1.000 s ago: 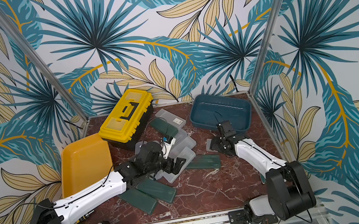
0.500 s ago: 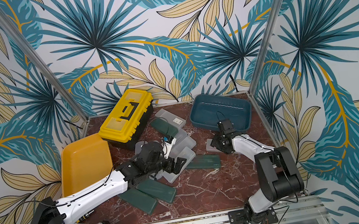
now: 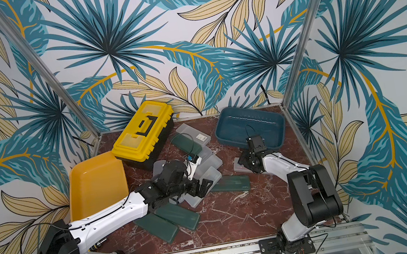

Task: Place the pencil cases by color into the storage box
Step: Pick up the pencil case from the center of the board.

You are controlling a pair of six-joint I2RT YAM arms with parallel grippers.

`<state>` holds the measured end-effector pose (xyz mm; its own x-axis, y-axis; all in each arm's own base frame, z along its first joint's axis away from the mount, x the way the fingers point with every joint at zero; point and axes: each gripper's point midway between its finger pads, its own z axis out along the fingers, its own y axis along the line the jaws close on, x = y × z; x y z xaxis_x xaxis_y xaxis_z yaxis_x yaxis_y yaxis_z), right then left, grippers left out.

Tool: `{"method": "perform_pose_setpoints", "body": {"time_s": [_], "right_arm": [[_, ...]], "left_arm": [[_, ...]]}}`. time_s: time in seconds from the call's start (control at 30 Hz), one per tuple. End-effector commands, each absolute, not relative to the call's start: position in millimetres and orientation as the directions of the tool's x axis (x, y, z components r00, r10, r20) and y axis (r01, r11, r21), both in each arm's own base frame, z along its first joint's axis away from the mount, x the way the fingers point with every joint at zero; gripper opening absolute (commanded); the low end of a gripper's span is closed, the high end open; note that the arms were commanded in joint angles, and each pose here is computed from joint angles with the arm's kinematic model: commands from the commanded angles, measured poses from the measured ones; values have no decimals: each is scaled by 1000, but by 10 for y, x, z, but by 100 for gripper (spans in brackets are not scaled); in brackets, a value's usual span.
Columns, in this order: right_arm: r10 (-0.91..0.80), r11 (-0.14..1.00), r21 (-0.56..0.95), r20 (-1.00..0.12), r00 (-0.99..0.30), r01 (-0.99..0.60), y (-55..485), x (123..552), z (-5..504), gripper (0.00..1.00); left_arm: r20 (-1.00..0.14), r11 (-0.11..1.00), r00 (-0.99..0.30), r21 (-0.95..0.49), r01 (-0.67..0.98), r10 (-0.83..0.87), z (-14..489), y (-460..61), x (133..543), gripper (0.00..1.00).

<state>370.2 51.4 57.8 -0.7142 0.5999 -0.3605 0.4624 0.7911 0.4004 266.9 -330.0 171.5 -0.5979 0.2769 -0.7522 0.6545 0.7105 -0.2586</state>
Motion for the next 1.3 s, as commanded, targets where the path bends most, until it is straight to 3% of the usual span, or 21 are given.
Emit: {"method": "perform_pose_setpoints", "body": {"time_s": [0.0, 0.23, 0.4, 0.57, 0.83, 1.27], "right_arm": [[603, 793, 279, -232, -763, 542, 425, 3259, 242, 64], [472, 882, 189, -349, -810, 432, 295, 3469, 782, 76], [519, 855, 202, -331, -788, 478, 291, 3427, 917, 79], [721, 693, 328, -290, -630, 642, 304, 3326, 964, 83], [950, 291, 431, -231, -208, 854, 74, 3099, 1123, 95], [992, 31, 448, -126, 28, 894, 71, 3136, 1008, 97]], "left_arm": [[-760, 704, -598, -277, 654, 256, 1732, -3295, 2668, 100], [-769, 701, -590, -279, 657, 246, 1796, -3277, 2663, 100], [-774, 718, -597, -294, 631, 208, 1871, -3216, 2701, 100], [-763, 735, -626, -329, 593, 163, 1885, -3153, 2737, 100], [-733, 732, -664, -370, 572, 148, 1810, -3169, 2699, 100], [-745, 738, -648, -348, 578, 157, 1814, -3133, 2697, 100]]}}
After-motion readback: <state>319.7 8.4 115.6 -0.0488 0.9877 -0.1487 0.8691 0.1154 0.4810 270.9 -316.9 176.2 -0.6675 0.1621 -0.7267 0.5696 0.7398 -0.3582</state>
